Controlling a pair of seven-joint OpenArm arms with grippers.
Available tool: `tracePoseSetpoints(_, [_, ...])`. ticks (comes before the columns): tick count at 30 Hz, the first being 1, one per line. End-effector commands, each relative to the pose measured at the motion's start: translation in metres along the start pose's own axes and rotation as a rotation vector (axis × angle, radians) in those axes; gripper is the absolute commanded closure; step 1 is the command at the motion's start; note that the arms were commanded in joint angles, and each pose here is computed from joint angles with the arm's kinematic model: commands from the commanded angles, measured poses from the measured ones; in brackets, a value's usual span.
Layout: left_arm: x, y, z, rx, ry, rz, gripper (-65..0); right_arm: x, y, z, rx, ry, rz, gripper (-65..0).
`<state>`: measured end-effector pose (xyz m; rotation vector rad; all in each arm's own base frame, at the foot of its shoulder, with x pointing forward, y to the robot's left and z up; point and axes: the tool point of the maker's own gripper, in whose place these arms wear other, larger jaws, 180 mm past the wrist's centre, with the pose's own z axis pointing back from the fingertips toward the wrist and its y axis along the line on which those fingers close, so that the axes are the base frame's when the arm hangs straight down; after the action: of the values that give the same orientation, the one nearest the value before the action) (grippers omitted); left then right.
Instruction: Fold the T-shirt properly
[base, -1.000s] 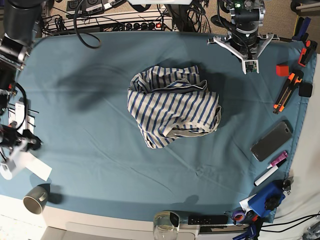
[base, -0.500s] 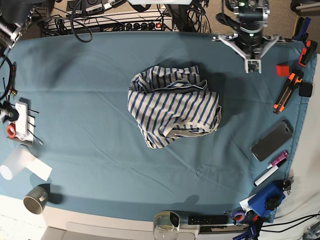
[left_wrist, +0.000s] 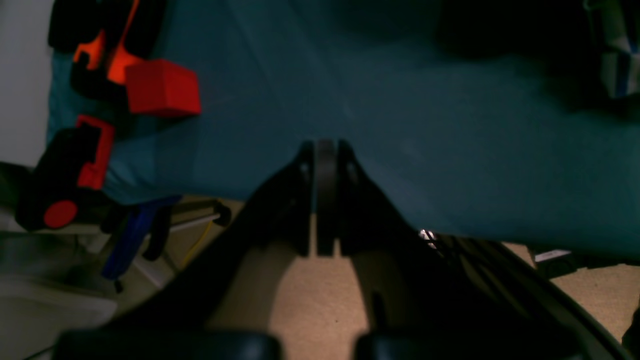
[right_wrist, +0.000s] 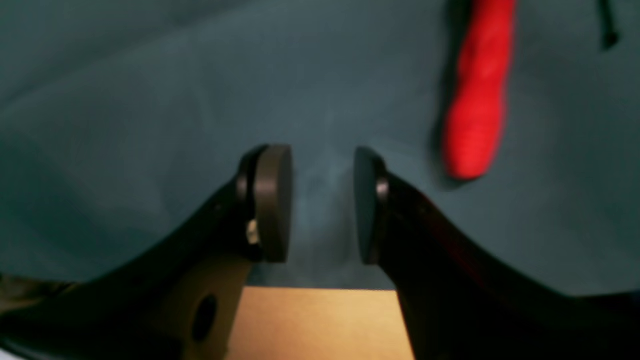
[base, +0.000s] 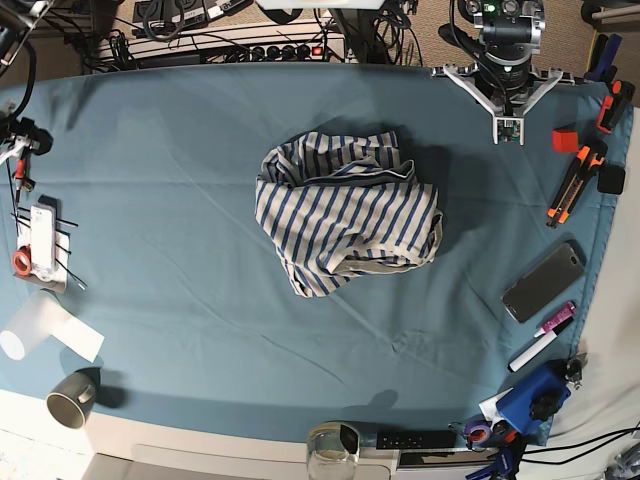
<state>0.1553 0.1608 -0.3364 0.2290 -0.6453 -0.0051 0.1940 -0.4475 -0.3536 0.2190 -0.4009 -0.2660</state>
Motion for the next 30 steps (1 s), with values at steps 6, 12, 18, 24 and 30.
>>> tracePoseSetpoints(6, [0.007,0.002,0.003,0.007,-0.034,0.003,0.0,0.038,0.031,0.023,0.13,-0.155,0.072,-21.1])
tracePoseSetpoints(12, [0.007,0.002,0.003,0.004,-0.034,0.005,0.0,0.077,0.1,0.054,0.315,-0.333,0.253,-21.1])
tracePoseSetpoints(18, [0.008,0.002,0.003,0.005,-0.035,0.005,0.0,0.073,0.169,0.06,0.394,-0.417,0.432,-21.1])
tracePoseSetpoints(24, [0.013,0.002,0.003,0.004,-0.063,0.002,0.0,0.028,0.217,0.047,0.483,-0.419,0.48,-21.1])
tracePoseSetpoints(30, [0.013,-0.001,0.002,-0.051,-0.069,-0.076,0.0,-0.012,0.232,0.044,0.507,-0.389,0.459,-21.1])
